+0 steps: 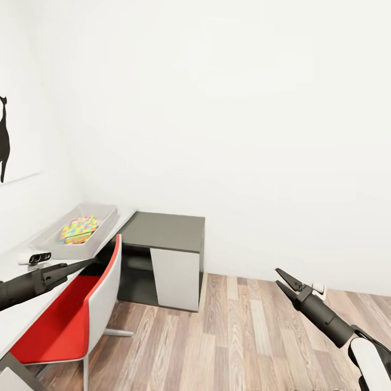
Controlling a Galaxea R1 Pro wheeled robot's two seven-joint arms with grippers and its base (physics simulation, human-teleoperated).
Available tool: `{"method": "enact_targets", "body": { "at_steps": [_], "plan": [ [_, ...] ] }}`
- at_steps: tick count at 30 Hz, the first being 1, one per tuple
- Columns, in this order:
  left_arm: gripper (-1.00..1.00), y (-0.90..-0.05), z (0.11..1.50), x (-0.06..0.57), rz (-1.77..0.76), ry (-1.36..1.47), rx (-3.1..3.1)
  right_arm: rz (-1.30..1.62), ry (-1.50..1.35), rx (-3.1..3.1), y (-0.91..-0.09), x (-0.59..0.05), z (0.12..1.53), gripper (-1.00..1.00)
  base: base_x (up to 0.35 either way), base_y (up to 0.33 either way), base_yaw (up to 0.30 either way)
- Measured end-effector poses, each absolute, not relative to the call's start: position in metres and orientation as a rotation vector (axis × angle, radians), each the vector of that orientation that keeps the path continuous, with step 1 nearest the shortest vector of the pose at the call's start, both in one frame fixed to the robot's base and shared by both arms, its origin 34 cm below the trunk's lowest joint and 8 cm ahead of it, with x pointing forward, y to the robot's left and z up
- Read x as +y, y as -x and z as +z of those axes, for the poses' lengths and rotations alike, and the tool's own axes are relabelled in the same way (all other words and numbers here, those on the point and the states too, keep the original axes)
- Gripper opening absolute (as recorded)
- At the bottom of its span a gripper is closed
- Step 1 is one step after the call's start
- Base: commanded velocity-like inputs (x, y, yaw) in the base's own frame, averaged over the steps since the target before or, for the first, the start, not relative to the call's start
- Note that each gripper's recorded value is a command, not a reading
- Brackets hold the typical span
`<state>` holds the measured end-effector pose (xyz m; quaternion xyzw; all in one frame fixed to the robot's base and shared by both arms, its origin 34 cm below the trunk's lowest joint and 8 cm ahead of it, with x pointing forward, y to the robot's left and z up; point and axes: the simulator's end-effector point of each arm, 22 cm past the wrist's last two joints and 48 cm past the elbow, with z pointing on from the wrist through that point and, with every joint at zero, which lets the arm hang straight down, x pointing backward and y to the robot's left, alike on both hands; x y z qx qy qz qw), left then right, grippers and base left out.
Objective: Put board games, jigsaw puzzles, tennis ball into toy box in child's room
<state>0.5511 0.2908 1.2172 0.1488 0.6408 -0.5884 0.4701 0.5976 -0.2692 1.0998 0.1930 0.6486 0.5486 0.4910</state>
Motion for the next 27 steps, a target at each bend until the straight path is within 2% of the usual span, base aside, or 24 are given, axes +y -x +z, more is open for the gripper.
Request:
{"method": "enact_targets", "body": {
  "at_steps": [15, 27],
  "plan": [
    [1.00, -0.5486, 1.2221, 0.2909, -1.437, -0.372, 1.561, 1.332, -0.464, 1.567, -0.5967, -0.2693, 1.1041, 1.00, -0.001, 0.004, -0.251],
    [1.00, -0.5483, 1.2226, 0.2909, -1.437, -0.373, 1.560, 1.329, -0.466, 1.569, -0.5972, -0.2685, 1.1037, 1.00, 0.000, 0.084, -0.025]
  ]
}}
